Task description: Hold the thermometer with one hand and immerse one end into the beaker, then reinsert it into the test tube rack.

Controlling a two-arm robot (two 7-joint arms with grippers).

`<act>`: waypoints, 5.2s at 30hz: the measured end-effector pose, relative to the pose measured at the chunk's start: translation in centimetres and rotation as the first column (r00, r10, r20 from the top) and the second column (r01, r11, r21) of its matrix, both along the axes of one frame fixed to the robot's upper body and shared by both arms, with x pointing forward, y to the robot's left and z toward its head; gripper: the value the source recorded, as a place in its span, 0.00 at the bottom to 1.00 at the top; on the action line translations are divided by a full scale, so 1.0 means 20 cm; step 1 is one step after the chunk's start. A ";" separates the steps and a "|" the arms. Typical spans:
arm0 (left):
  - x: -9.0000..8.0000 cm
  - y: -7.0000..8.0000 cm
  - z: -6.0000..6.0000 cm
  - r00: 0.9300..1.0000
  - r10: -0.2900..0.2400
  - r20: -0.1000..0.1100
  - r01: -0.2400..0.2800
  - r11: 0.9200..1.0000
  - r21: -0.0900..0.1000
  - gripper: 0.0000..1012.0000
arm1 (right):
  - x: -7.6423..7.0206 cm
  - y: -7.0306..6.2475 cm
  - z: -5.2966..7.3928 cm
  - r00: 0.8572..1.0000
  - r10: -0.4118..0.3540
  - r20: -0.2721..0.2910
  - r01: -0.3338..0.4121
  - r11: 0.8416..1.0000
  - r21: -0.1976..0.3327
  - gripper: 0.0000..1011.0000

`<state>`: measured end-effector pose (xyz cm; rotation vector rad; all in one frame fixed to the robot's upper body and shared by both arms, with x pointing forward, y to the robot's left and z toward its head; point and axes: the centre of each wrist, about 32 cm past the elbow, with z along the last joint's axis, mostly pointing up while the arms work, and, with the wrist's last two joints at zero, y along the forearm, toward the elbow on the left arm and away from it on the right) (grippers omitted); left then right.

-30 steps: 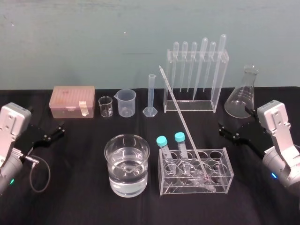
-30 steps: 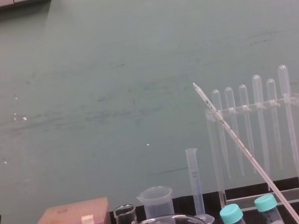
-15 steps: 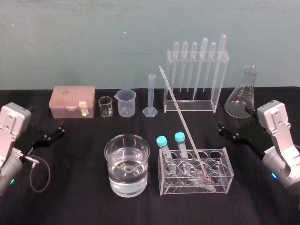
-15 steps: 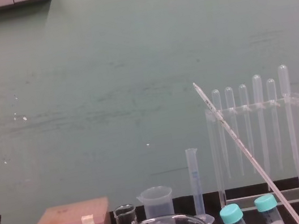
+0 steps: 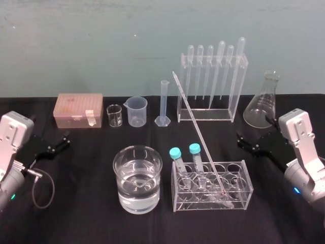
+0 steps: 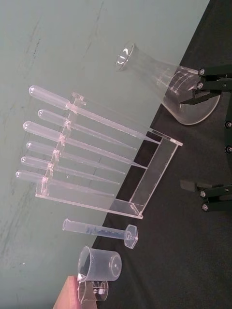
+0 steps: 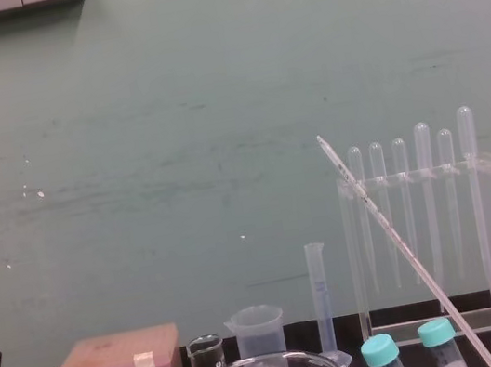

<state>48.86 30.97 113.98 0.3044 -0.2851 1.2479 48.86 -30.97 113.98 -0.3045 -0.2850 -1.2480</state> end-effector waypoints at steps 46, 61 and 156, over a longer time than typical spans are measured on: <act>0.00 0.00 0.00 1.000 0.000 0.000 0.000 1.000 0.000 1.00 | -0.28 0.02 0.58 0.911 0.393 -0.125 -0.330 0.875 0.354 0.99; 0.00 0.00 0.00 1.000 0.000 0.000 0.000 1.000 0.000 1.00 | -0.02 0.27 0.59 0.892 0.395 -0.218 -0.326 0.898 0.295 0.99; 0.00 0.00 0.00 1.000 0.000 0.000 0.000 1.000 0.000 1.00 | -0.10 0.08 0.47 0.910 0.401 0.106 -0.406 0.812 0.420 0.06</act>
